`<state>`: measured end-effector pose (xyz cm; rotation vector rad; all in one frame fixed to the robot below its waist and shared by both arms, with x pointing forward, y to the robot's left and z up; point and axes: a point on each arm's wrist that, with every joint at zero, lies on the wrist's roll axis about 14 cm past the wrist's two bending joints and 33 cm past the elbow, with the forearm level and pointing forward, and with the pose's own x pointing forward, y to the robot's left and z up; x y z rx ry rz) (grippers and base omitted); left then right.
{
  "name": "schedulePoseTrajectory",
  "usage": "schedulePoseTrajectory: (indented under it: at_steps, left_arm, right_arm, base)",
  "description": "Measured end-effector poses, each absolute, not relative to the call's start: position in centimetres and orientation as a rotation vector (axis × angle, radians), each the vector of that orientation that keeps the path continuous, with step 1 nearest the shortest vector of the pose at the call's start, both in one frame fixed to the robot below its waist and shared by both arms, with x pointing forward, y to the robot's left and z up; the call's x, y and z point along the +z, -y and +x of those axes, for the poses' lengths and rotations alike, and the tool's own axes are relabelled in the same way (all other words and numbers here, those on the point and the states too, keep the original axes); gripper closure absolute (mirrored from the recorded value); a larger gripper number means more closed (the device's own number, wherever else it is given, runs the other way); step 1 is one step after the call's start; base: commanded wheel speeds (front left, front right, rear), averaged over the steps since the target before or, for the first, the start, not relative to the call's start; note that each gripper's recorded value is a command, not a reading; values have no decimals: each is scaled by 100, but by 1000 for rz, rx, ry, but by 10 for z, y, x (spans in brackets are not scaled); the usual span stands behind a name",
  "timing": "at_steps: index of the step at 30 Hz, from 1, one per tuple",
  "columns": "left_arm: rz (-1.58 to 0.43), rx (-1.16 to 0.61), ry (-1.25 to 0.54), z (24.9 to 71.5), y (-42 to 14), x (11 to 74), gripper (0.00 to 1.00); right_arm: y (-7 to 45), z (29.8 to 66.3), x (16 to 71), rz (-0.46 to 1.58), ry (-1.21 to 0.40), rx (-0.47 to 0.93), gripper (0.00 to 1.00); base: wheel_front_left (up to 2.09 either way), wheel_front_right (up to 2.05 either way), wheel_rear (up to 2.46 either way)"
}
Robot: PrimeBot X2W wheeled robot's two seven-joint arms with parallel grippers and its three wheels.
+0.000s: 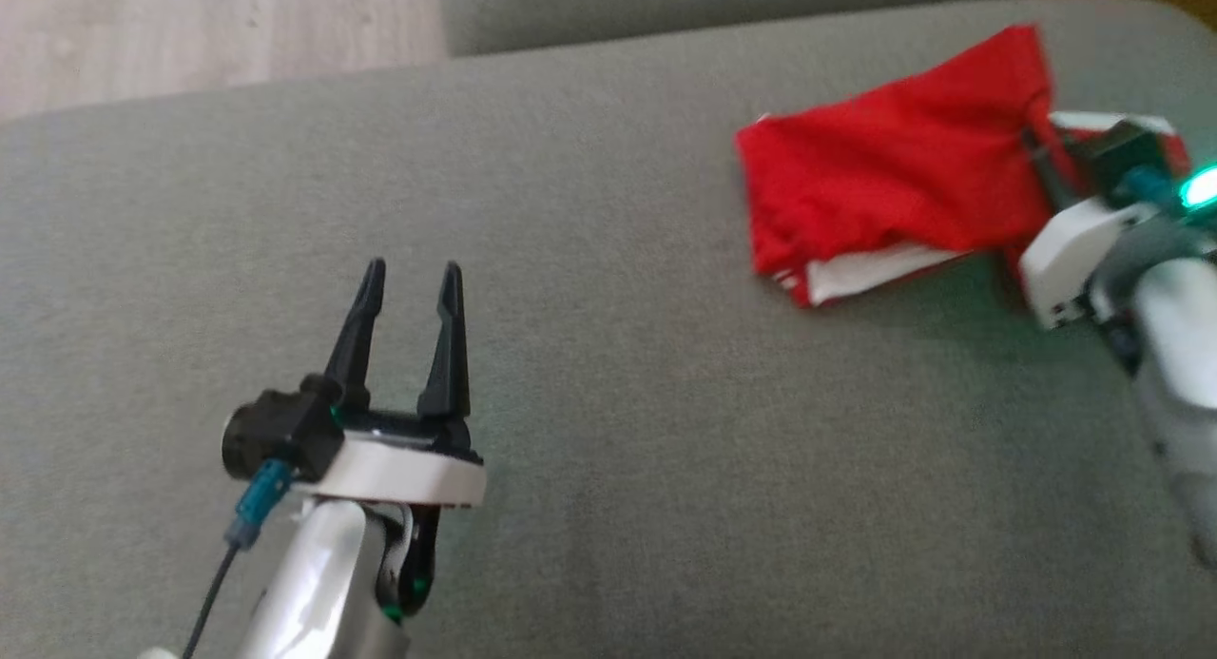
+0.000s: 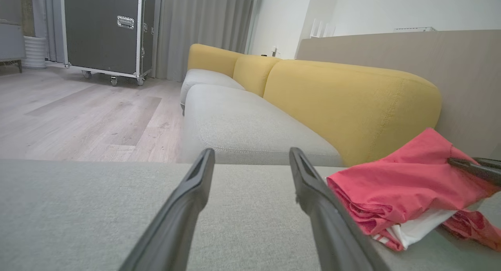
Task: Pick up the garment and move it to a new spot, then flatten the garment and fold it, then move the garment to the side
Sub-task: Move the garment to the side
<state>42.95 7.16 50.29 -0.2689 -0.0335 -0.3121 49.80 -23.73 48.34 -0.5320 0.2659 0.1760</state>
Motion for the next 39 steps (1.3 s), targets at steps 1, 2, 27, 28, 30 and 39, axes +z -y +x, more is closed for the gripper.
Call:
schedulePoseTrajectory:
  at_steps: [1, 2, 27, 28, 30, 39]
  left_arm:
    - [-271, -320, 31, 434, -68, 502, 0]
    - [-273, -328, 28, 438, -65, 500, 0]
    - [-289, -355, -42, 471, -56, 465, 0]
    - [-288, -355, -40, 471, -56, 466, 0]
    - [-288, -353, -36, 471, -57, 468, 0]
    - [-266, -307, 37, 468, -73, 497, 0]
  right_arm:
    - [248, 499, 484, -543, -275, 158, 100]
    - [258, 500, 484, -553, -285, 139, 100]
    - [383, 487, 466, -661, -518, -123, 0]
    - [379, 488, 468, -660, -504, -119, 0]
    - [374, 490, 472, -659, -486, -114, 0]
    - [312, 502, 518, -564, -266, -47, 0]
  base:
    - [0, 0, 0]
    - [0, 0, 0]
    - [0, 0, 0]
    - [0, 0, 0]
    - [0, 0, 0]
    - [0, 0, 0]
